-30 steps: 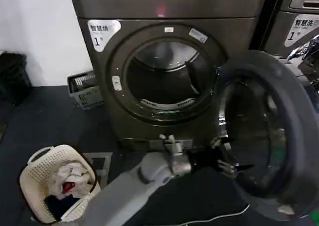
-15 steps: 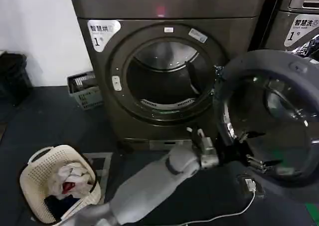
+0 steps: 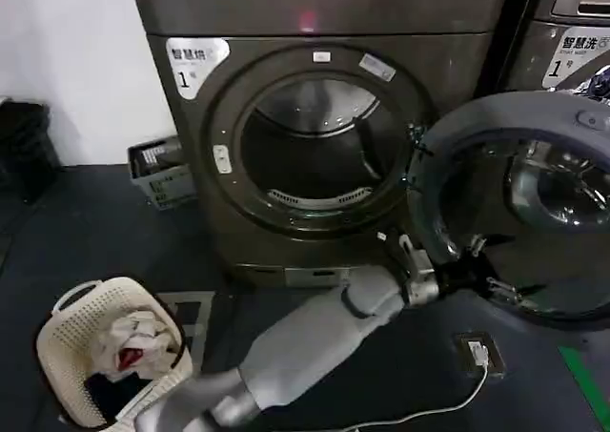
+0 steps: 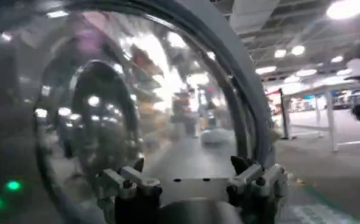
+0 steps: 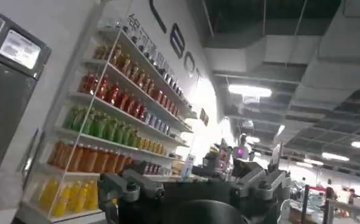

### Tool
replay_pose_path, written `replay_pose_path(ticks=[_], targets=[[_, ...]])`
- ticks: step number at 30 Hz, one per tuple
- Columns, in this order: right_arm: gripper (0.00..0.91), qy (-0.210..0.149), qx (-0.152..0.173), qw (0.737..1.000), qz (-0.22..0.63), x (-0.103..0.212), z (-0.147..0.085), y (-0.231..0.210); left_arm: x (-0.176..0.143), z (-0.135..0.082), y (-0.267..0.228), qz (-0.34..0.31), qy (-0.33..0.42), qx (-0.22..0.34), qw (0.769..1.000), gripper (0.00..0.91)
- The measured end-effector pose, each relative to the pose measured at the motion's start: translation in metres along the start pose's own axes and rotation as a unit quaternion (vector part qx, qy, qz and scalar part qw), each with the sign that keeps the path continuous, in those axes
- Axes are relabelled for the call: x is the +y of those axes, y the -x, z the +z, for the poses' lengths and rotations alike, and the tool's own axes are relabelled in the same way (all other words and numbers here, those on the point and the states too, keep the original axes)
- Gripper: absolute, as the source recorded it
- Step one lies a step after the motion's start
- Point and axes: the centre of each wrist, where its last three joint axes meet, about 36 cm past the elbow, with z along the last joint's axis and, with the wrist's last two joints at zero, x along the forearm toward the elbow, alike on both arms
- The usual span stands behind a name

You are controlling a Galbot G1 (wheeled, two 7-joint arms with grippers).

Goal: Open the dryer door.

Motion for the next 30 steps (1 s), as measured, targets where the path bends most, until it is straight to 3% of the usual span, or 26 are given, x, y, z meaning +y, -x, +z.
replay_pose_path(ticks=[7, 20, 30], targets=[[0.907, -0.003, -0.001, 1.0, -0.001, -0.001, -0.002, -0.001, 0.014, 0.009, -0.002, -0.025, 0.01, 0.008, 1.0, 0.907], [0.907, -0.001, -0.002, 1.0, 0.003, -0.009, -0.005, -0.001, 0.009, 0.015, -0.001, -0.024, 0.014, 0.003, 1.0, 0.907], [0.907, -0.002, -0.005, 1.0, 0.004, -0.011, -0.005, -0.002, -0.006, 0.005, 0.005, 0.013, -0.009, -0.086, 0.996, 0.907]])
